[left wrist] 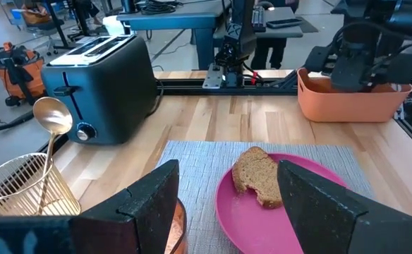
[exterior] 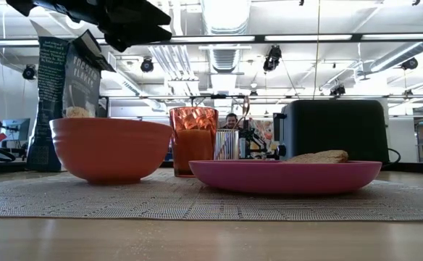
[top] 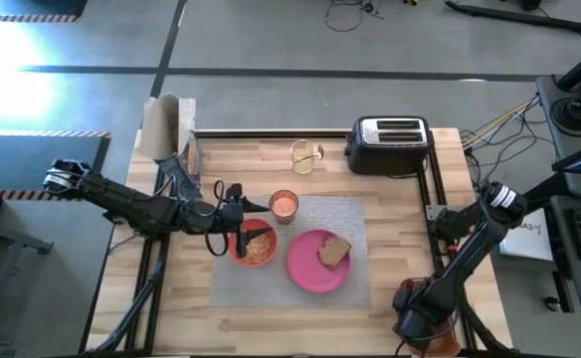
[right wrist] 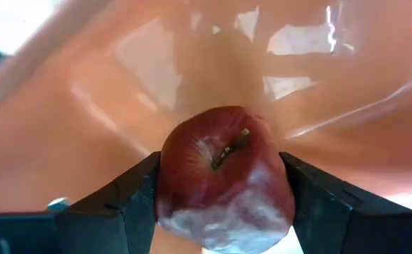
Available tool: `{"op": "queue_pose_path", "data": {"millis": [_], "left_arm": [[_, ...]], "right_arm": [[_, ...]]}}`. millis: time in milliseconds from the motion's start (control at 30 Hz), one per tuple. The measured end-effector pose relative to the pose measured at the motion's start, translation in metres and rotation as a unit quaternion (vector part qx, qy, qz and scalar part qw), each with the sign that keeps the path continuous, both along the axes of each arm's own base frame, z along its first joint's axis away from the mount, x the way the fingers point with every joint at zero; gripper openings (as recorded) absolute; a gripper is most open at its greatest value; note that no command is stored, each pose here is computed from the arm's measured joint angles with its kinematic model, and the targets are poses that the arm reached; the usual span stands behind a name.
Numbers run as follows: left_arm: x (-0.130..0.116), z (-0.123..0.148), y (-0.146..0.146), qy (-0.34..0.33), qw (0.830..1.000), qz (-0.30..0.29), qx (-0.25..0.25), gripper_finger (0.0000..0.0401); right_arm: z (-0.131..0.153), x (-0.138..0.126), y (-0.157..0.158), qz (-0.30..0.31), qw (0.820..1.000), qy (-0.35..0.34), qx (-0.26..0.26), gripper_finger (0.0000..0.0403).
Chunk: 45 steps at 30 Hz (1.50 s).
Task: Arrange a breakfast setting
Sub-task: Put the red apple from the orange bin on the gray placemat
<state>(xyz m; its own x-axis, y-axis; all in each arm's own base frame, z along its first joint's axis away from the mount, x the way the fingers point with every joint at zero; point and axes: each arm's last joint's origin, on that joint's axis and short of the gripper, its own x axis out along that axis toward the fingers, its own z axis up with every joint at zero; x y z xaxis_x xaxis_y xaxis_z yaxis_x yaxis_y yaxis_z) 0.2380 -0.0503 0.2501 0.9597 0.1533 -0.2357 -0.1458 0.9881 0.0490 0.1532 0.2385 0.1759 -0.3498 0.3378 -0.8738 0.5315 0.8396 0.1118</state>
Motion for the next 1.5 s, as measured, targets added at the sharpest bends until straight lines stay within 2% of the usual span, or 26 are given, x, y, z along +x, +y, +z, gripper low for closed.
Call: {"op": "queue_pose_path", "data": {"millis": [200,400,567,700,767,833,900,1000,1133,1233,1267,1367,1500], "left_arm": [[0.0,0.0,0.0,0.001,1.0,0.0,0.0,0.0223],[0.0,0.0,0.0,0.001,1.0,-0.002,0.008,0.0223],[-0.001,-0.001,0.0,0.008,1.0,-0.002,0.01,0.0223],[-0.002,-0.002,0.0,0.017,1.0,-0.002,0.013,0.0223],[-0.002,-0.003,0.0,0.02,1.0,-0.002,0.014,0.0223],[-0.002,-0.003,0.0,0.021,1.0,-0.003,0.015,0.0223],[-0.002,-0.003,0.001,0.024,0.999,-0.004,0.021,0.0223],[-0.002,-0.004,0.001,0.026,0.999,-0.006,0.028,0.0223],[-0.004,-0.004,0.001,0.035,0.999,-0.006,0.031,0.0223],[-0.008,-0.003,0.002,0.043,0.999,-0.006,0.03,0.0223],[-0.01,-0.003,0.003,0.046,0.998,-0.005,0.029,0.0223],[-0.015,0.0,0.004,0.047,0.999,-0.001,0.017,0.0223],[-0.023,0.005,0.006,0.048,0.999,0.005,-0.003,0.0223]], "right_arm": [[0.022,0.004,0.006,-0.001,0.999,-0.026,0.037,0.0238],[0.051,0.005,0.007,-0.036,0.996,-0.048,0.063,0.0238],[0.076,0.009,0.005,-0.081,0.988,-0.123,0.056,0.0238],[0.096,0.014,0.003,-0.117,0.97,-0.21,0.04,0.0238],[0.105,0.017,0.001,-0.135,0.954,-0.268,0.02,0.0238],[0.113,0.023,0.0,-0.141,0.93,-0.339,-0.009,0.0238],[0.118,0.03,-0.004,-0.137,0.9,-0.411,-0.053,0.0238],[0.123,0.044,-0.013,-0.119,0.845,-0.503,-0.138,0.0238],[0.121,0.066,-0.032,-0.104,0.77,-0.567,-0.272,0.0238],[0.118,0.085,-0.049,-0.091,0.717,-0.583,-0.372,0.0242],[0.117,0.091,-0.056,-0.09,0.705,-0.58,-0.399,0.0245],[0.11,0.112,-0.079,-0.097,0.688,-0.556,-0.455,0.0247],[0.096,0.138,-0.11,-0.12,0.692,-0.511,-0.496,0.0237]]}}
